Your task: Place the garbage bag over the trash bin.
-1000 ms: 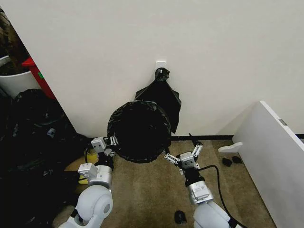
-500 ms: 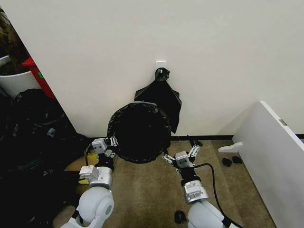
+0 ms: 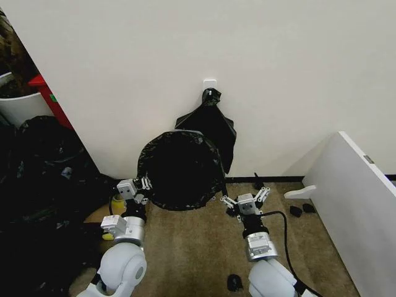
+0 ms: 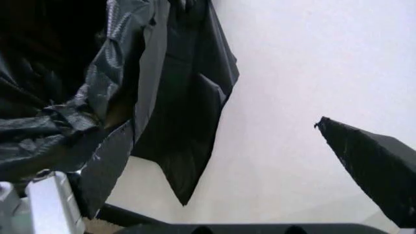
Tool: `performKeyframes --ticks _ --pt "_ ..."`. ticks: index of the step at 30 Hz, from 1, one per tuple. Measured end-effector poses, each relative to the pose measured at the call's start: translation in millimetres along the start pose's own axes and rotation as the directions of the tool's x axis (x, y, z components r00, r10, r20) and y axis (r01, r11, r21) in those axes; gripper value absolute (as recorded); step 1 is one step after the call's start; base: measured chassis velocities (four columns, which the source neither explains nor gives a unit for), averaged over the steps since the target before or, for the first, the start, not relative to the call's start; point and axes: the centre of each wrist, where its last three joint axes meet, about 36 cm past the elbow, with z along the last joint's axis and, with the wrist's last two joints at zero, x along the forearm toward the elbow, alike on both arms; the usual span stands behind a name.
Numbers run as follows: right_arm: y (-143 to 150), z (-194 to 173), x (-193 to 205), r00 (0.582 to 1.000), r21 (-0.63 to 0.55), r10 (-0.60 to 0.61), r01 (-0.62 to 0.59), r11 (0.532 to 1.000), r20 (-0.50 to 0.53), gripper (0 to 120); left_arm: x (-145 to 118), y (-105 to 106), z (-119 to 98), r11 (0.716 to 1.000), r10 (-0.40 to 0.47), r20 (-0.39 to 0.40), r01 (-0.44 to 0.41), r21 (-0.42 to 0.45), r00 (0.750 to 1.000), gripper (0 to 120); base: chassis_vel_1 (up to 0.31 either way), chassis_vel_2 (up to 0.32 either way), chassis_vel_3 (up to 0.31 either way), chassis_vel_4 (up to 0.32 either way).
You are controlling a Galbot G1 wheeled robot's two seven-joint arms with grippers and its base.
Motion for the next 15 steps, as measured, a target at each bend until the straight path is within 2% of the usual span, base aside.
performKeyframes --ticks 8,15 --pt "-5 14 -15 1.000 -0.001 0.014 -0.014 1.000 0.007 100 1 -1 -5 1.000 0.006 -0.009 -0.006 0.015 1.000 0 0.000 0.000 0.000 0.000" --pt "-12 31 -42 0.997 -0.064 -0.038 0.042 0.997 0.068 100 4 -6 -9 0.999 0.015 -0.018 -0.015 0.034 1.000 0 0.000 0.000 0.000 0.000"
